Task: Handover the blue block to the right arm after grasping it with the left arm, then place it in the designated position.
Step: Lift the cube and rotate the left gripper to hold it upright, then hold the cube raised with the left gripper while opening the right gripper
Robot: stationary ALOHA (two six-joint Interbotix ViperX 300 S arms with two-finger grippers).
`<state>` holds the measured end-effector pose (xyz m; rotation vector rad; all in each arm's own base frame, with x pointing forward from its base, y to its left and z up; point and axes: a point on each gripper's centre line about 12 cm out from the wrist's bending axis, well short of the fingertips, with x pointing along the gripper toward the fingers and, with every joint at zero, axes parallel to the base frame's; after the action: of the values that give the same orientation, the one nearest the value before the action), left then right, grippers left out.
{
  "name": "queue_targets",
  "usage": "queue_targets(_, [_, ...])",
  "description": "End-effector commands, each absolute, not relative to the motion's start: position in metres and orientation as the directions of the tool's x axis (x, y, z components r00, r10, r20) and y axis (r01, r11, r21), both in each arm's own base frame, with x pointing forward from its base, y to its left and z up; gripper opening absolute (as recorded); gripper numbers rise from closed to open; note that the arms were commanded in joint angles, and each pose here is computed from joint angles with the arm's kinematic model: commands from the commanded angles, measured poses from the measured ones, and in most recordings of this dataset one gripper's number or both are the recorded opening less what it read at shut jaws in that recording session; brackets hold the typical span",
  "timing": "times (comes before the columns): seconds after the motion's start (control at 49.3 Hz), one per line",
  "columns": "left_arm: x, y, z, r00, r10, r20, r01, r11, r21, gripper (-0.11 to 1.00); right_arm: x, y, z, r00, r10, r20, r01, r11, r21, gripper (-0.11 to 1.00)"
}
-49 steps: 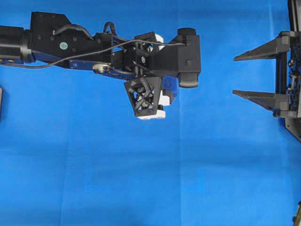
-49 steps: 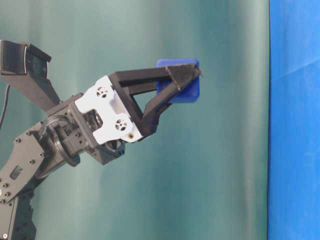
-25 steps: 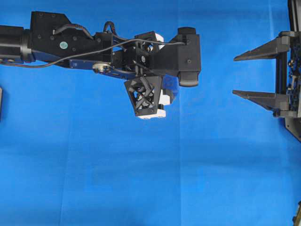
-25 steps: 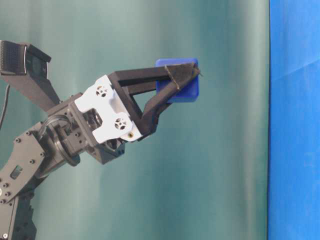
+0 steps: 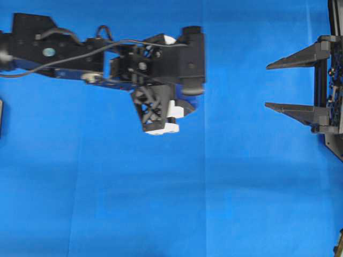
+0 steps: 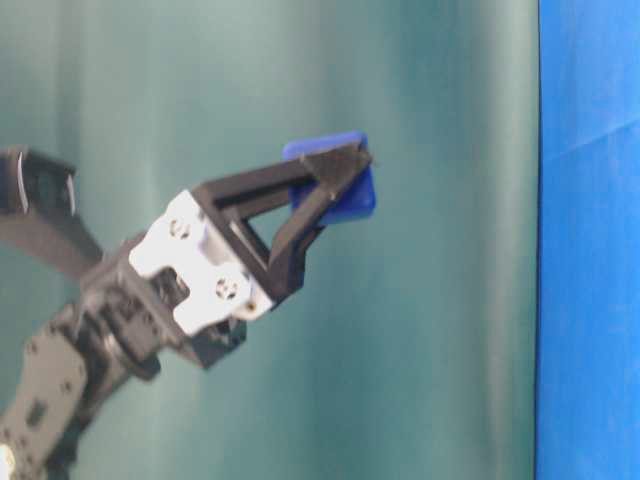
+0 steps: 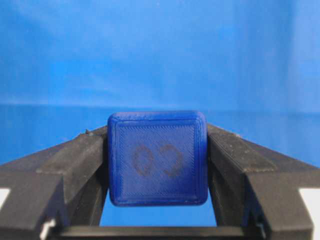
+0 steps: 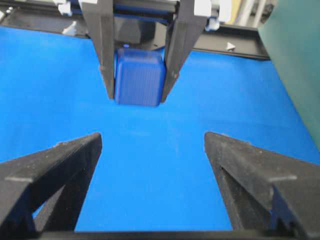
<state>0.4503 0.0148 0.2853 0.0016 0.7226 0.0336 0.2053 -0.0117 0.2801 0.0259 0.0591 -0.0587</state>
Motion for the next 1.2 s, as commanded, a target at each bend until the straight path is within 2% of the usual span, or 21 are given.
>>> queue_targets(0.0, [0.437,0.015,0.31,0.825,0.034,-0.564,-0.032,0.999,0.013,0.48,0.207,-0.012,0.287,0.997,-0.059,-0.04,0.06,0.998,0.03,0.96])
queue_targets(0.365, [0.392,0.01,0.314,0.953,0.024,-0.302,-0.021,1.0,0.012,0.48,0.207,-0.012,0.287,0.997,-0.06,-0.037,0.062,0.998,0.03,0.96])
queue_targets(0.649, [0.362,0.006,0.319,0.989,0.014,-0.15,-0.012,1.0,0.011,0.48,0.207,-0.012,0.287,0.997,-0.06,-0.038,0.062,0.998,0.03,0.96])
queue_targets(1.176, [0.359,0.006,0.317,0.991,0.013,-0.13,-0.012,1.0,0.011,0.48,0.208,-0.012,0.286,0.998,-0.059,-0.038,0.06,0.998,0.03,0.96])
